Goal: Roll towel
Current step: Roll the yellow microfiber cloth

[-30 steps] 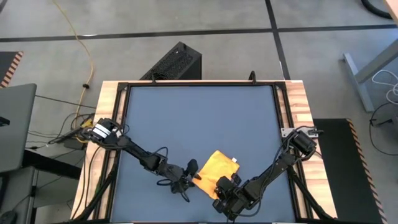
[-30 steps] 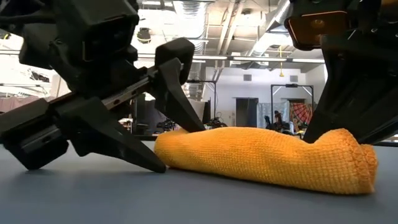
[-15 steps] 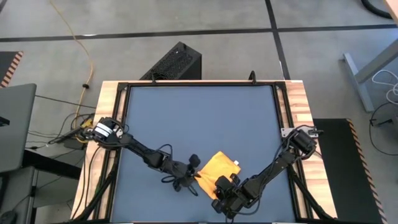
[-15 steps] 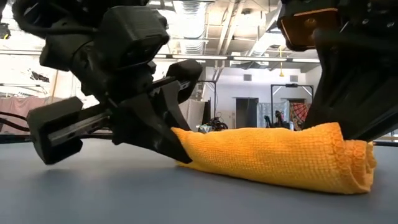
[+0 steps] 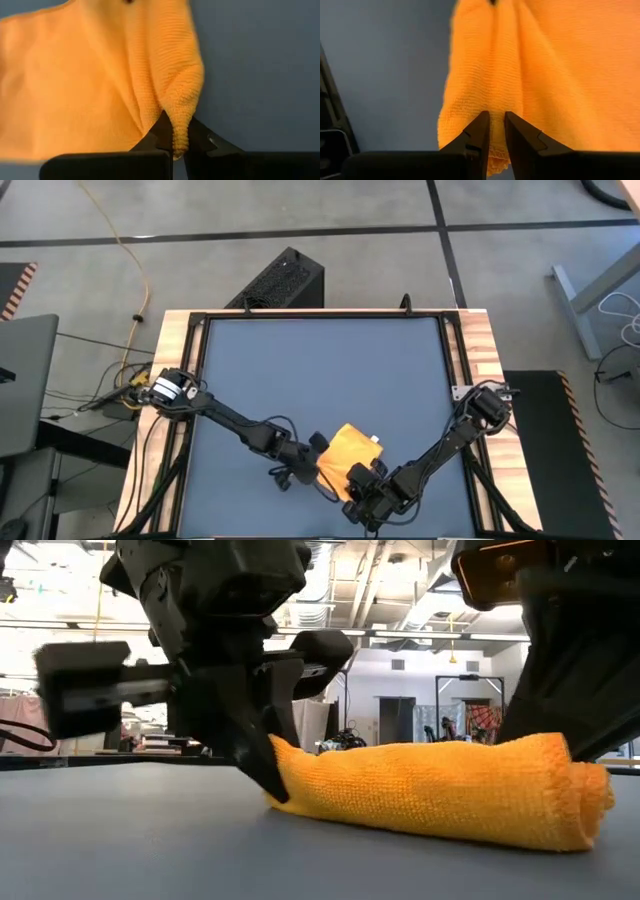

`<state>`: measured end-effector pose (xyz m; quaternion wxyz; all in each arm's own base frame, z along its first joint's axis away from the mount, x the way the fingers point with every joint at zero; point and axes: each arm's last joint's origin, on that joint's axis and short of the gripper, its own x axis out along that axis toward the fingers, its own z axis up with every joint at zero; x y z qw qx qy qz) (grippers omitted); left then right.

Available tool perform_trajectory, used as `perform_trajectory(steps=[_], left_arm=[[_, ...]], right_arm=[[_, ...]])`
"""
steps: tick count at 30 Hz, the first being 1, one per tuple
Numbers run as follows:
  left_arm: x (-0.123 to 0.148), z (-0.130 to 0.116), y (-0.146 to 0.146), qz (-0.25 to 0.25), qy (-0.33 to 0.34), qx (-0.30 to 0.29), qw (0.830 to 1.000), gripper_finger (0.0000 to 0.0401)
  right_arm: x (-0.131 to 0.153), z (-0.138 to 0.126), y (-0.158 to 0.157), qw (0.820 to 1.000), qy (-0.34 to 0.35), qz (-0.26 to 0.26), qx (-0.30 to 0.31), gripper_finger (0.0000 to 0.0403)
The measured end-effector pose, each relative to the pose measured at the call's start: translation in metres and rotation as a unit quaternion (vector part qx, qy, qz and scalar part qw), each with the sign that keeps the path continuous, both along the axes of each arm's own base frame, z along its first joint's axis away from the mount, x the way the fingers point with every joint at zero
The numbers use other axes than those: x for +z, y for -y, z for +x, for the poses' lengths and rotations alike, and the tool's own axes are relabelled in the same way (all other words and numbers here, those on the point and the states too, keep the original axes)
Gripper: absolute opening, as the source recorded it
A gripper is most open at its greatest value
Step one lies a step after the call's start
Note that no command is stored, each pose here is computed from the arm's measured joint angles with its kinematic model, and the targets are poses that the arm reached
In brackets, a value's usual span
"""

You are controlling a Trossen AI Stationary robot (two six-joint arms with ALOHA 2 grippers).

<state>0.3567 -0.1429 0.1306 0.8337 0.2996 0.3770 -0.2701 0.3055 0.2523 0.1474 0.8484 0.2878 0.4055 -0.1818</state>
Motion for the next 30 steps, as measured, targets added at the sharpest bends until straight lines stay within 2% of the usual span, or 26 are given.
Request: perform_trajectory(steps=[4, 10, 16, 20, 23, 26, 30], left_arm=[[0.0, -0.001, 0.002, -0.034, -0.016, -0.016, 0.999, 0.0002], [0.0, -0.001, 0.002, -0.037, -0.019, -0.016, 0.999, 0.0001], [0.001, -0.002, 0.002, -0.044, -0.023, -0.009, 0.999, 0.0001], [0.008, -0.003, -0.004, -0.073, -0.037, -0.003, 0.997, 0.0001], [0.008, -0.002, -0.009, -0.096, -0.054, 0.005, 0.994, 0.0], [0.007, -0.003, -0.01, -0.095, -0.064, 0.01, 0.993, 0.0], [0.005, -0.007, -0.011, -0.099, -0.063, 0.018, 0.993, 0.0]], right_arm=[[0.009, 0.0, 0.004, 1.0, 0.008, -0.02, 0.014, 0.0087], [0.017, 0.002, 0.013, 0.996, 0.034, -0.082, 0.009, 0.0087], [0.012, 0.007, 0.032, 0.994, -0.008, -0.104, -0.009, 0.0087], [0.01, 0.012, 0.048, 0.99, -0.036, -0.137, -0.01, 0.0087], [0.002, 0.019, 0.063, 0.985, -0.062, -0.16, -0.013, 0.0087], [-0.012, 0.031, 0.082, 0.987, -0.073, -0.145, -0.004, 0.0087], [-0.025, 0.044, 0.102, 0.986, -0.07, -0.152, 0.013, 0.0087]])
